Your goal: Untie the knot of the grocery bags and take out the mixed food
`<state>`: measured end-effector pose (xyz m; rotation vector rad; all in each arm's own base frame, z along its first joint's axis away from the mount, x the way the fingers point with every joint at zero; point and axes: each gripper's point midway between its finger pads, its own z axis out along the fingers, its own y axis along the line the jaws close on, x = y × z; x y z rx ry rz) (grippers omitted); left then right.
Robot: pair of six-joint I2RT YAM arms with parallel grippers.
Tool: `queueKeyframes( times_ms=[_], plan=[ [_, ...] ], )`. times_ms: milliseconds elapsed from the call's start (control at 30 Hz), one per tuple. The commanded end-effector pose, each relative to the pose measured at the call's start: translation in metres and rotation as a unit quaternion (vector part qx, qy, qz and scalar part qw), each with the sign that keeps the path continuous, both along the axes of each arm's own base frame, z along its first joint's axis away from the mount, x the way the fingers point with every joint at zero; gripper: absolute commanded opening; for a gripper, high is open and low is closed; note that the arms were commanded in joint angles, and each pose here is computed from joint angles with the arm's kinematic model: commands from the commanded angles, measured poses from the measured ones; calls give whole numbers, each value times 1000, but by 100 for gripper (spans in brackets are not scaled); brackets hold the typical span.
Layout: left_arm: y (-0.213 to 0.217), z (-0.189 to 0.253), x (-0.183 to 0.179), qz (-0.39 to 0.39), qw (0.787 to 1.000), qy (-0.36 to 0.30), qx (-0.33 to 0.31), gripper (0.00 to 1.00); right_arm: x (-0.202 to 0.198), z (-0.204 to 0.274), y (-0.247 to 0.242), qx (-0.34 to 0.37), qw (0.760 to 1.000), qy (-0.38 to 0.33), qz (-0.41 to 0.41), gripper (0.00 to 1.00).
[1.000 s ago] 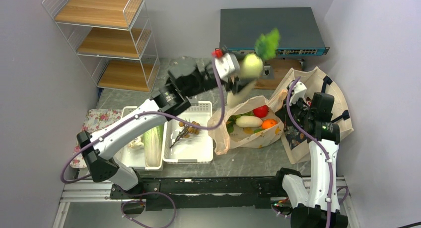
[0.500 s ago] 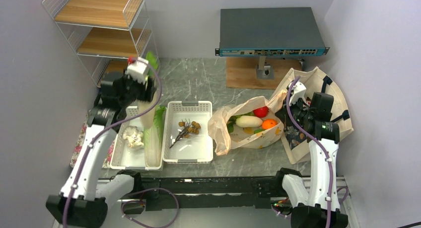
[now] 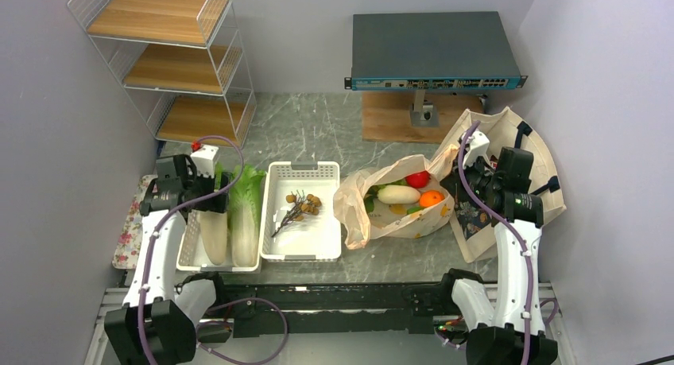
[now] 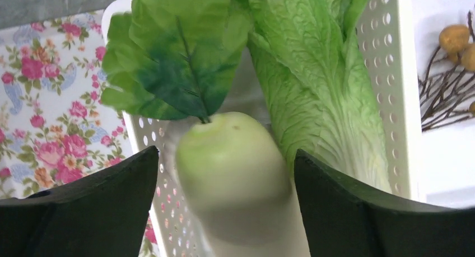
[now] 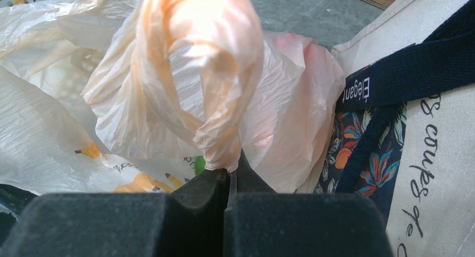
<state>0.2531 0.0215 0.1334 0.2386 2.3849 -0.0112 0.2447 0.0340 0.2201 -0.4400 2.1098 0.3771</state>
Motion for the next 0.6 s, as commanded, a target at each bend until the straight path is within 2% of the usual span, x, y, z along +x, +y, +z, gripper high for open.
queueKeyframes(
  times_ms=[0,133,200,267,333,433,467,567],
  plan=[
    [-22,34,11,-67,995,-55,-42,98,4,18,4,0,1000,-26,17,0],
    [-46,92,22,-146,976,-154,-54,100,3,21,7,7,999,-33,22,0],
    [-64,133,31,-206,954,-210,-53,99,3,25,10,13,999,-40,27,0],
    [-97,175,39,-281,924,-253,-52,99,2,29,15,25,998,-45,35,0],
    [-145,211,36,-369,884,-284,-48,99,0,34,20,37,997,-51,43,0],
    [-225,255,14,-507,792,-338,-36,97,-5,38,25,44,996,-60,51,0],
    [-257,265,-3,-555,753,-350,-37,92,-7,38,25,42,996,-62,52,0],
    [-323,266,-33,-654,666,-359,-17,69,-15,36,25,27,996,-68,59,0]
  ],
)
